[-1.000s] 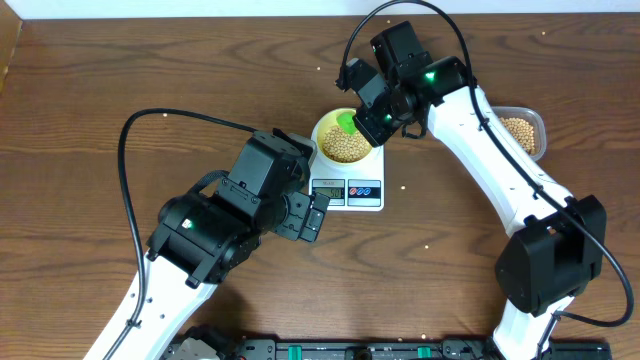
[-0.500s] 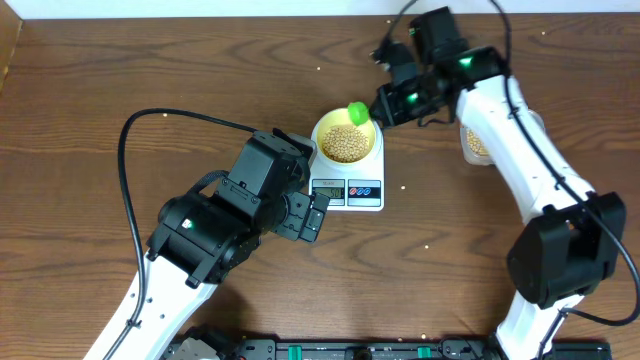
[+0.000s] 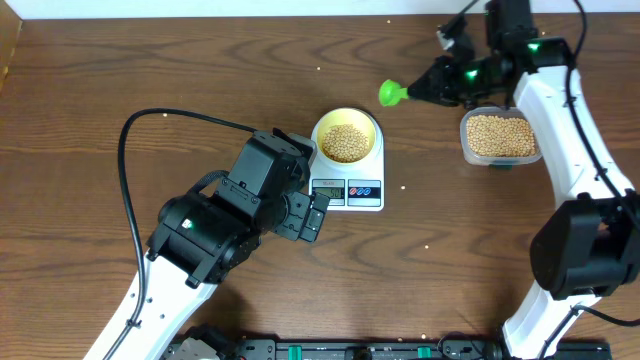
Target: Scoop item into bowl and weigh 50g on scale
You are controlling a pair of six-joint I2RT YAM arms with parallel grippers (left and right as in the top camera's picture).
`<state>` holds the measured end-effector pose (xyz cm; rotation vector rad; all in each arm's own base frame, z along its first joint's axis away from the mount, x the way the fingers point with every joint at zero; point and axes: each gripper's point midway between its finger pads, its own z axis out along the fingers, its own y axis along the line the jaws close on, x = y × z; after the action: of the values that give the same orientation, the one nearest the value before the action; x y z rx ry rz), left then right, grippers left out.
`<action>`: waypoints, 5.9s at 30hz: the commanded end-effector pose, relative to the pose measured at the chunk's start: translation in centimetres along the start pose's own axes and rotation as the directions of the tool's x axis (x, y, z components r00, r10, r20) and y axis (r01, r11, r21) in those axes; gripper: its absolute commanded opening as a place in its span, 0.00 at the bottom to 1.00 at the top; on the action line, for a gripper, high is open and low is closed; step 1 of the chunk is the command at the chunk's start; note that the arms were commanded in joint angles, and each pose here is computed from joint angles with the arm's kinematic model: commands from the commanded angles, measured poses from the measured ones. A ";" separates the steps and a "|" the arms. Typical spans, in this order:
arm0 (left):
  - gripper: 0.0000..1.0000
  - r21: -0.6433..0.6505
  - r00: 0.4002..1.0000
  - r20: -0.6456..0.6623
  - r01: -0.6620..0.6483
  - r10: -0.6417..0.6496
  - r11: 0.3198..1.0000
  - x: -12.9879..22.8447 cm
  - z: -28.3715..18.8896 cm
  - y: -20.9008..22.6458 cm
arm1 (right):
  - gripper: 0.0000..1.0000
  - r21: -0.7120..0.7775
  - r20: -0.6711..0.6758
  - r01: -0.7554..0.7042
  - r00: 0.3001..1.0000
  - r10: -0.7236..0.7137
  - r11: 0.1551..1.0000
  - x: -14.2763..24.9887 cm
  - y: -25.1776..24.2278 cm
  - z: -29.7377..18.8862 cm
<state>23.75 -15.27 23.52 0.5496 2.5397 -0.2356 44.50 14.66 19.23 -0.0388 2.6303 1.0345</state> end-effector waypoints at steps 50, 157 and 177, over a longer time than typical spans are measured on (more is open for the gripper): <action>0.97 0.007 1.000 0.016 -0.007 0.007 1.000 -0.5 -0.4 -0.1 | 0.99 0.733 -0.033 -0.032 0.996 0.082 0.679 3.1 -19.0 -5.7; 0.97 0.007 1.000 0.015 -0.007 0.007 1.000 -0.5 -0.4 -0.1 | 0.99 0.689 0.518 0.095 0.629 -0.580 0.718 22.4 -12.4 -10.4; 0.97 0.007 1.000 0.016 -0.007 0.007 1.000 -0.5 -0.4 -0.1 | 0.99 0.685 0.520 0.098 0.629 -0.578 0.722 22.4 -12.3 -10.4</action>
<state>23.76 -15.34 23.55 0.5508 2.5398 -0.2395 22.00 0.45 11.61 -0.0008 1.9540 -0.0224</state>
